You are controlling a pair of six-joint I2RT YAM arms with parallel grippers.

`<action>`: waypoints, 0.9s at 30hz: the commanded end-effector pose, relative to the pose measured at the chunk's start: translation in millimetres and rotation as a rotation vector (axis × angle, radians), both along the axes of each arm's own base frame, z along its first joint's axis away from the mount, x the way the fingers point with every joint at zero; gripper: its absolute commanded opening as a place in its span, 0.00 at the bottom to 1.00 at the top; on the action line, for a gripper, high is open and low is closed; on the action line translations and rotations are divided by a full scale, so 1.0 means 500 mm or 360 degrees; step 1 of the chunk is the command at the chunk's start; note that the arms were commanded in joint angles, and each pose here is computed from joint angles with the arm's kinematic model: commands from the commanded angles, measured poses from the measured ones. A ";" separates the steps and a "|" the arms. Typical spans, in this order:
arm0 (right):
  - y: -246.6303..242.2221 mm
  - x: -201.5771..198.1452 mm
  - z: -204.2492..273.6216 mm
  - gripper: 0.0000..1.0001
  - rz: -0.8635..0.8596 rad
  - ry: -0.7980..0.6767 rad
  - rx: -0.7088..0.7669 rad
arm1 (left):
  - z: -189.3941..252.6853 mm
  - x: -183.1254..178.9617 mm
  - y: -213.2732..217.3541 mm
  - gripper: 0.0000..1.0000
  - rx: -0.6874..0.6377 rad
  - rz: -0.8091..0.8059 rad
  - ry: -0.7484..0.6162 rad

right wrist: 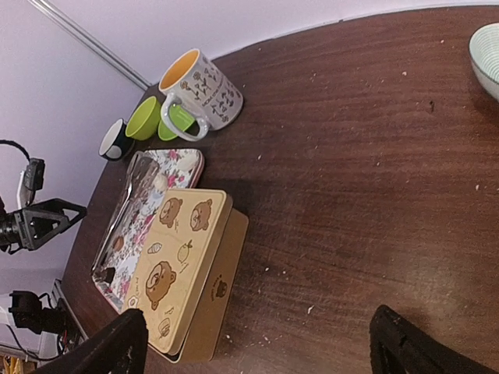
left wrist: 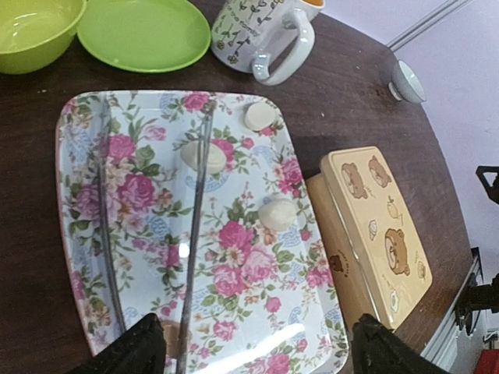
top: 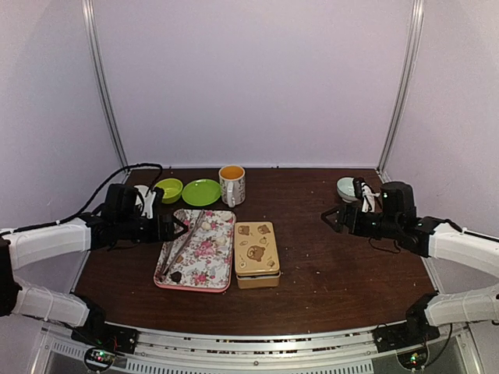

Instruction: Pack the chocolate

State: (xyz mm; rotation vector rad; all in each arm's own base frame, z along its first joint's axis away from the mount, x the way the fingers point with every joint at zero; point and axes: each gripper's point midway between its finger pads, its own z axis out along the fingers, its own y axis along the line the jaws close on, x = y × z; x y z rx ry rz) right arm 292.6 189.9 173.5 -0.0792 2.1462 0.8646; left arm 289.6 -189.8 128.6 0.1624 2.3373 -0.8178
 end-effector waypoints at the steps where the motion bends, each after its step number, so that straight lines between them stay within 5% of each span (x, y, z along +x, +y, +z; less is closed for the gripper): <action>1: 0.071 -0.010 0.007 1.00 0.0095 0.0044 0.0036 | 0.028 0.009 -0.078 0.85 -0.0160 -0.0030 -0.0084; 13: 0.218 -0.073 -0.063 0.93 0.0327 0.0256 0.0054 | -0.026 -0.023 -0.237 0.81 -0.0187 -0.0278 -0.0023; 19: 0.243 -0.079 -0.107 0.84 0.0321 0.0366 -0.0007 | -0.054 -0.027 -0.296 0.63 -0.0225 -0.0365 0.0085; 27: 0.270 -0.075 -0.148 0.78 0.0313 0.0480 -0.0020 | -0.090 -0.024 -0.329 0.56 -0.0239 -0.0407 0.0176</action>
